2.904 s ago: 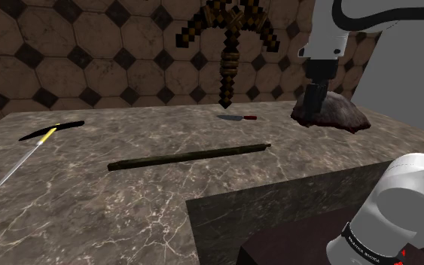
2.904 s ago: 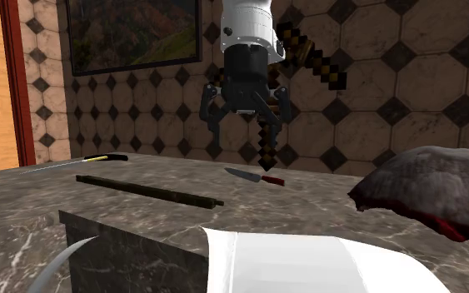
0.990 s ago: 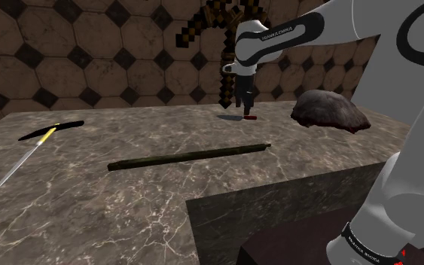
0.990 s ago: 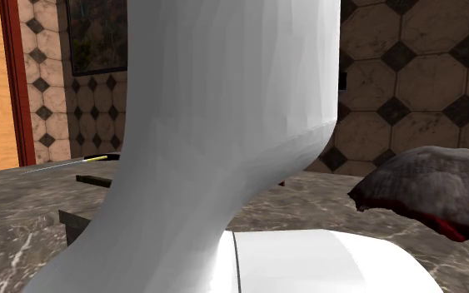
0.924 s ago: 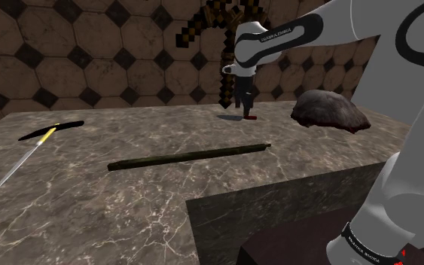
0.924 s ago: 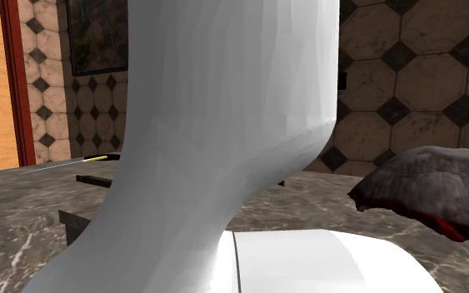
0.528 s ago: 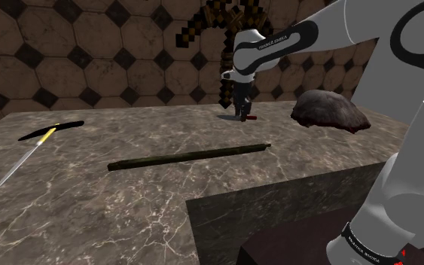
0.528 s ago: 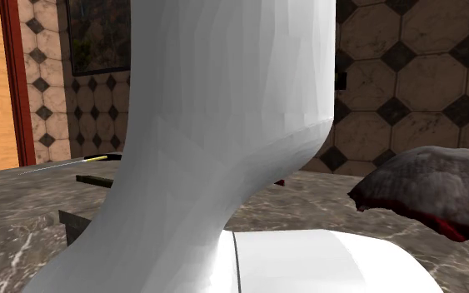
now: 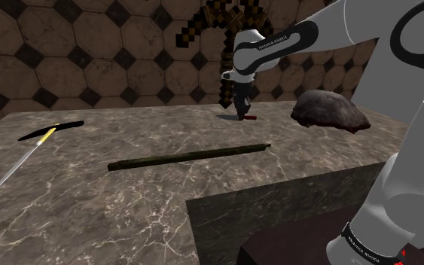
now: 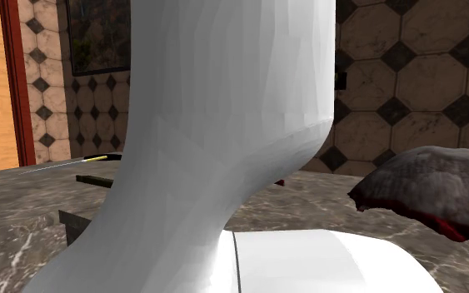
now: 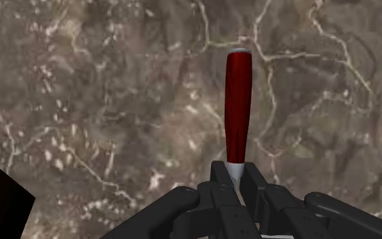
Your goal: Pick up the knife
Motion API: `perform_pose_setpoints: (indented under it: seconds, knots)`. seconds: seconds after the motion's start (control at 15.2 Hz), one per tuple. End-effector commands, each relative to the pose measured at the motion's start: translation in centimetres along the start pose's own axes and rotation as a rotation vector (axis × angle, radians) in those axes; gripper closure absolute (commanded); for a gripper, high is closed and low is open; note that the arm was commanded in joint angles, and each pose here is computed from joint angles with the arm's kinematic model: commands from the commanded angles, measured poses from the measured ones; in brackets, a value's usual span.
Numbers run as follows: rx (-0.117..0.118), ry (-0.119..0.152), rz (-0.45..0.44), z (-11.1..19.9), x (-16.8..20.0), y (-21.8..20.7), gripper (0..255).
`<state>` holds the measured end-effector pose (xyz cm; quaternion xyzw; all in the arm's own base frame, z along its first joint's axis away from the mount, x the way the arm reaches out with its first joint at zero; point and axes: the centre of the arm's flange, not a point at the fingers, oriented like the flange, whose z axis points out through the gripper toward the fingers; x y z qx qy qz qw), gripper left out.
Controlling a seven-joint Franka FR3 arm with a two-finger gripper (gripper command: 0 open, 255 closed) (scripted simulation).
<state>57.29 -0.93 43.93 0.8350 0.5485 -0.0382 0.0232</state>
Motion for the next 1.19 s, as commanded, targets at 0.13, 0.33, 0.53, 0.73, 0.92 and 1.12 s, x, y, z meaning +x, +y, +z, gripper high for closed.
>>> perform_pose_setpoints:
  seconds: [0.13, 0.33, 0.53, 0.73, 0.92, 1.12]
  knots:
    - [0.0, 0.0, 0.001, -0.9, -0.2, 0.0, 255]
    - [0.0, 0.0, 0.001, -2.5, -0.3, 0.0, 255]
    - [0.0, 0.0, 0.001, -4.1, -0.5, 0.0, 255]
    - [0.0, 0.0, 0.001, -5.7, -0.6, 0.0, 255]
    - [0.0, 0.0, 0.001, -7.3, -0.7, -0.1, 255]
    - [0.0, 0.0, 0.001, -7.9, -0.8, -0.1, 255]
